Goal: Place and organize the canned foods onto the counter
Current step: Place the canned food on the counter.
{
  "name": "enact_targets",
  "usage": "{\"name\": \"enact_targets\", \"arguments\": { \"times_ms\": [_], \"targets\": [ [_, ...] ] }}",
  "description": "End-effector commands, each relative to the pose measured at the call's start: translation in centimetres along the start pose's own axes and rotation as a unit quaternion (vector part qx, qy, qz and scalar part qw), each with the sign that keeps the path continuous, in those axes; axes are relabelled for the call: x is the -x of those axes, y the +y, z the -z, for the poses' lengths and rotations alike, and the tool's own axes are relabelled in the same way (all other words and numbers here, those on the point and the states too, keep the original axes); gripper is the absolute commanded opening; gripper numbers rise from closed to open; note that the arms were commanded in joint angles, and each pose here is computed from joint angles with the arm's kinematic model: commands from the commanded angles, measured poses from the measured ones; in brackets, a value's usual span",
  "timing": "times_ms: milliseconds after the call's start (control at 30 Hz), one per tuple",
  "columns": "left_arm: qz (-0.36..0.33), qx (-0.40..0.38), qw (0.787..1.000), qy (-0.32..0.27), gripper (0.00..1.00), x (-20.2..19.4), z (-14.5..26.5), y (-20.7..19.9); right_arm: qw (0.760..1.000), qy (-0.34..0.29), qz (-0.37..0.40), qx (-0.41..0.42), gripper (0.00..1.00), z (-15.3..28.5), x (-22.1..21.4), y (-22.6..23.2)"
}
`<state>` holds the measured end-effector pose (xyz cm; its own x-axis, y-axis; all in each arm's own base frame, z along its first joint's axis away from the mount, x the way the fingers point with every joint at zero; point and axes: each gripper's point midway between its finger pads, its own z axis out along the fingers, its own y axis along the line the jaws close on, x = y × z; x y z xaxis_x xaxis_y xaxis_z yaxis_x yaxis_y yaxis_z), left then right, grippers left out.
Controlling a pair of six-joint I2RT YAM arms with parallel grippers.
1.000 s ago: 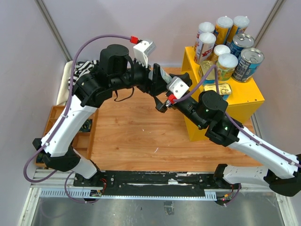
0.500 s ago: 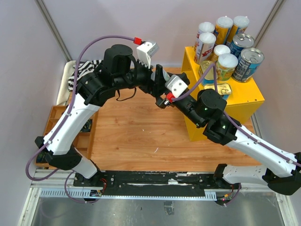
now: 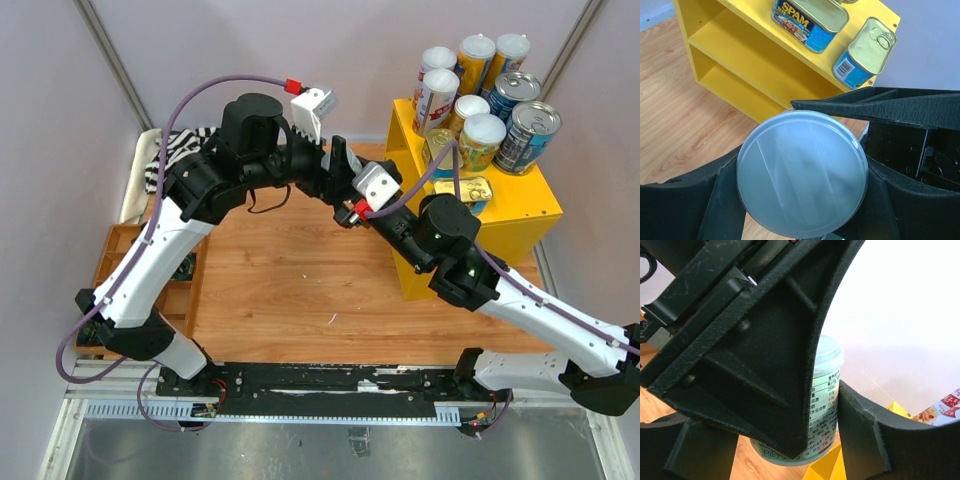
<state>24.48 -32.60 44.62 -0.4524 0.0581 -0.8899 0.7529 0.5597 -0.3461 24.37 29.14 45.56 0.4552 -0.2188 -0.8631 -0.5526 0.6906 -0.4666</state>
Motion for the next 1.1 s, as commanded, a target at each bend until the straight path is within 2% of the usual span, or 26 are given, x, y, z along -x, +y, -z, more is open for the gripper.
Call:
{"name": "enact_targets", "arguments": {
  "times_ms": [0,67,100,133,267,400,667,867,967,1067],
  "targets": [
    [-0.020,-0.036,0.998,-0.047,0.43,2.6,-0.2,-1.7,0.997,-0.047,-0.050,-0.035,0.01,0.5,2.1,-1.5],
    [-0.023,-0.042,0.997,-0.060,0.84,3.2,0.1,-2.0,0.996,-0.049,-0.058,-0.036,0.01,0.9,2.1,-1.6],
    [-0.025,-0.046,0.996,-0.068,0.97,3.5,0.4,-2.2,0.996,-0.050,-0.062,-0.037,0.01,1.1,2.1,-1.6],
    [-0.026,-0.053,0.995,-0.079,0.99,4.0,0.8,-2.5,0.996,-0.051,-0.065,-0.036,0.01,1.4,2.1,-1.7],
    [-0.027,-0.107,0.985,-0.135,1.00,6.0,3.1,-4.1,0.994,-0.058,-0.082,-0.032,0.01,2.4,2.2,-1.7],
    [-0.033,-0.129,0.973,-0.187,1.00,7.1,5.4,-4.2,0.994,-0.058,-0.090,-0.037,0.01,3.5,1.9,-2.1],
    [-0.008,-0.073,0.963,-0.258,1.00,8.8,6.4,-0.3,0.987,-0.092,-0.121,-0.050,0.01,8.3,4.9,-5.2],
    [0.017,-0.043,0.957,-0.286,1.00,8.9,5.5,3.0,0.983,-0.090,-0.109,-0.114,0.01,12.1,6.8,-9.9],
    [0.024,-0.054,0.959,-0.279,1.00,8.5,4.6,3.5,0.977,-0.068,-0.107,-0.171,0.01,13.0,7.7,-13.1],
    [0.028,-0.067,0.959,-0.274,1.00,8.5,3.8,3.6,0.975,-0.053,-0.105,-0.190,0.01,13.4,8.7,-14.7]
  ]
}}
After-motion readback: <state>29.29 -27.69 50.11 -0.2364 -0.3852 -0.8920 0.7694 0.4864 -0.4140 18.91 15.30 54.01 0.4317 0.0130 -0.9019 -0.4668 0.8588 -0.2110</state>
